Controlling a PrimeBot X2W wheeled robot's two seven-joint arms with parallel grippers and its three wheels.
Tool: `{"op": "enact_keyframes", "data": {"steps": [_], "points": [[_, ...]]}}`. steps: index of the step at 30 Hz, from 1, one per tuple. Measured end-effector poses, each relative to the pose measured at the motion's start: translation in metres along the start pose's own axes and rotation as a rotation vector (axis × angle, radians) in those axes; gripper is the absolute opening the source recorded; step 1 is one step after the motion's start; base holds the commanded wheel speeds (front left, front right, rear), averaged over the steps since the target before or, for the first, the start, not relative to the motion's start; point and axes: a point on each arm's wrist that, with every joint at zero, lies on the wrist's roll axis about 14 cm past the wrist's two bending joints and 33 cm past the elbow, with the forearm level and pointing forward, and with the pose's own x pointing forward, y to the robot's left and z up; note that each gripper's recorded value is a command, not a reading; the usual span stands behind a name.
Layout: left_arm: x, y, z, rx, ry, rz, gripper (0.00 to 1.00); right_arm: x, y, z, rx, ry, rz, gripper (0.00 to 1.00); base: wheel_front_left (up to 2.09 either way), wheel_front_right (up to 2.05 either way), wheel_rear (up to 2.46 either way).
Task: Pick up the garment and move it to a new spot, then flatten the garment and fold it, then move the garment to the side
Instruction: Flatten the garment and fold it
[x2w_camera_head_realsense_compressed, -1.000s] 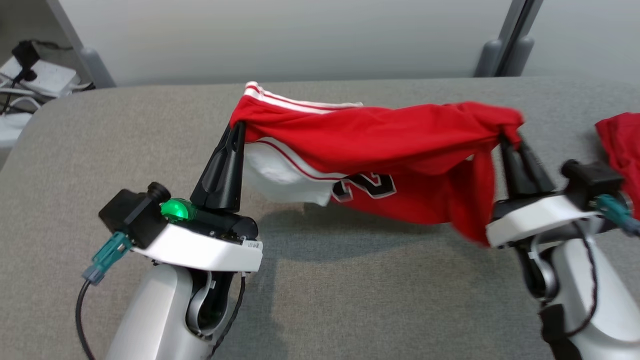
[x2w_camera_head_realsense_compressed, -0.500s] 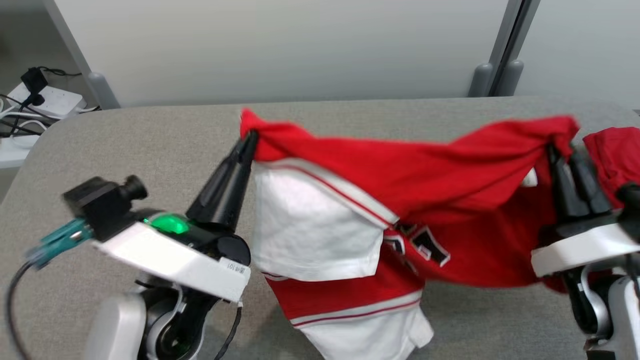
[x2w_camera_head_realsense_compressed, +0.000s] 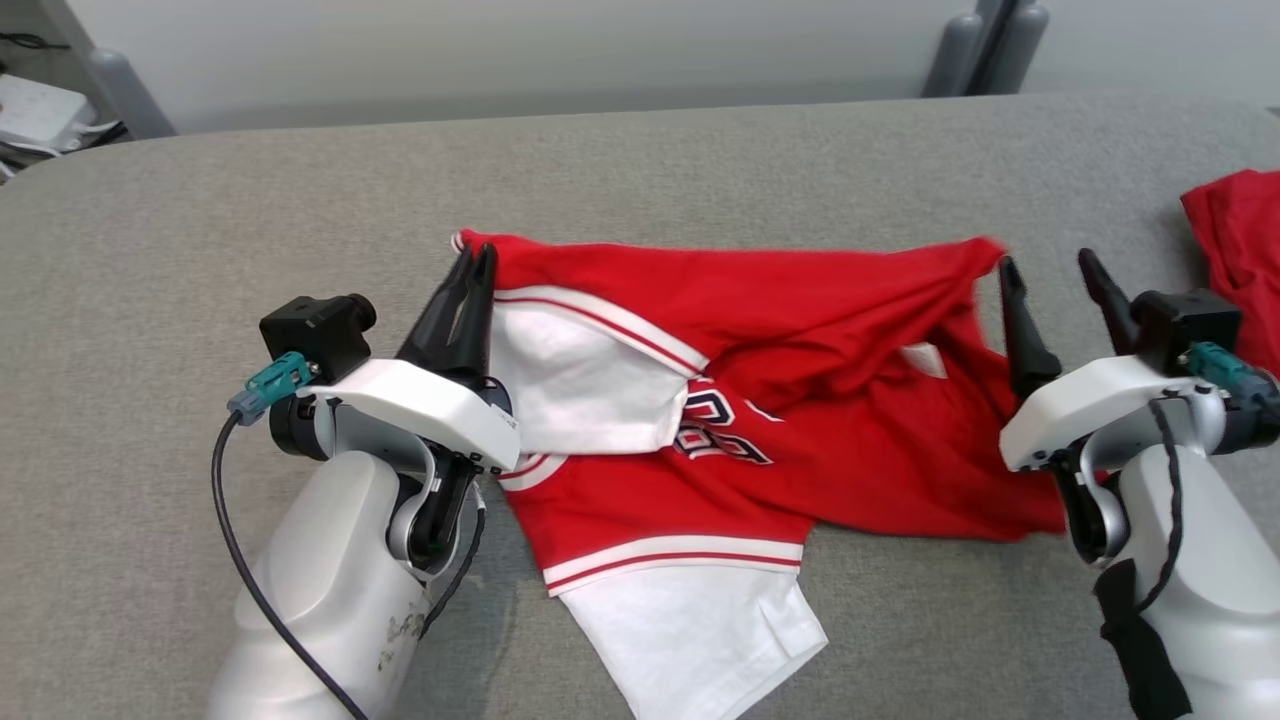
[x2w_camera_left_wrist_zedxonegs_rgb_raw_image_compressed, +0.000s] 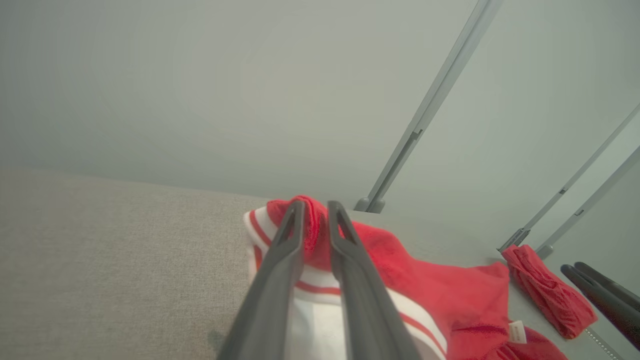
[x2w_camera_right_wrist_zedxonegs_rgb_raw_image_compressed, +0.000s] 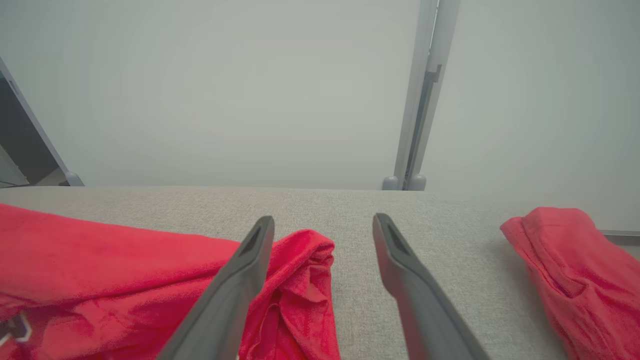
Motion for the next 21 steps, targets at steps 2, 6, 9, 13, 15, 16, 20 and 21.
{"op": "enact_keyframes", "data": {"steps": [2,6,9,13,15,16,20,21], "points": [[0.007,0.0,-0.009,0.008,0.018,-0.007,1.0,-0.002,0.0,-0.01,0.006,0.022,-0.007,1.0,0.0,0.0,0.0],[0.011,-0.006,-0.022,0.006,0.049,-0.027,1.0,-0.01,-0.003,-0.018,0.005,0.032,-0.019,1.0,0.0,0.0,0.0],[0.012,-0.012,-0.01,0.0,0.008,-0.038,1.0,-0.03,0.0,-0.038,0.023,0.071,-0.026,1.0,0.0,0.0,0.0],[-0.003,-0.009,-0.021,-0.004,0.029,-0.029,1.0,-0.066,0.004,-0.08,0.074,0.179,-0.047,1.0,0.0,0.0,0.0],[-0.014,-0.004,-0.034,-0.011,0.059,-0.012,1.0,-0.077,0.004,-0.092,0.089,0.211,-0.059,1.0,0.0,0.0,0.0],[-0.019,-0.002,-0.039,-0.014,0.07,-0.003,1.0,-0.08,0.003,-0.095,0.099,0.22,-0.067,1.0,0.0,0.0,0.0],[-0.026,-0.002,-0.044,-0.025,0.077,-0.003,1.0,-0.087,-0.003,-0.108,0.119,0.263,-0.096,1.0,0.0,0.0,0.0],[-0.027,-0.004,-0.045,-0.028,0.078,-0.008,1.0,-0.09,-0.004,-0.113,0.124,0.28,-0.102,1.0,0.0,0.0,0.0]]}}
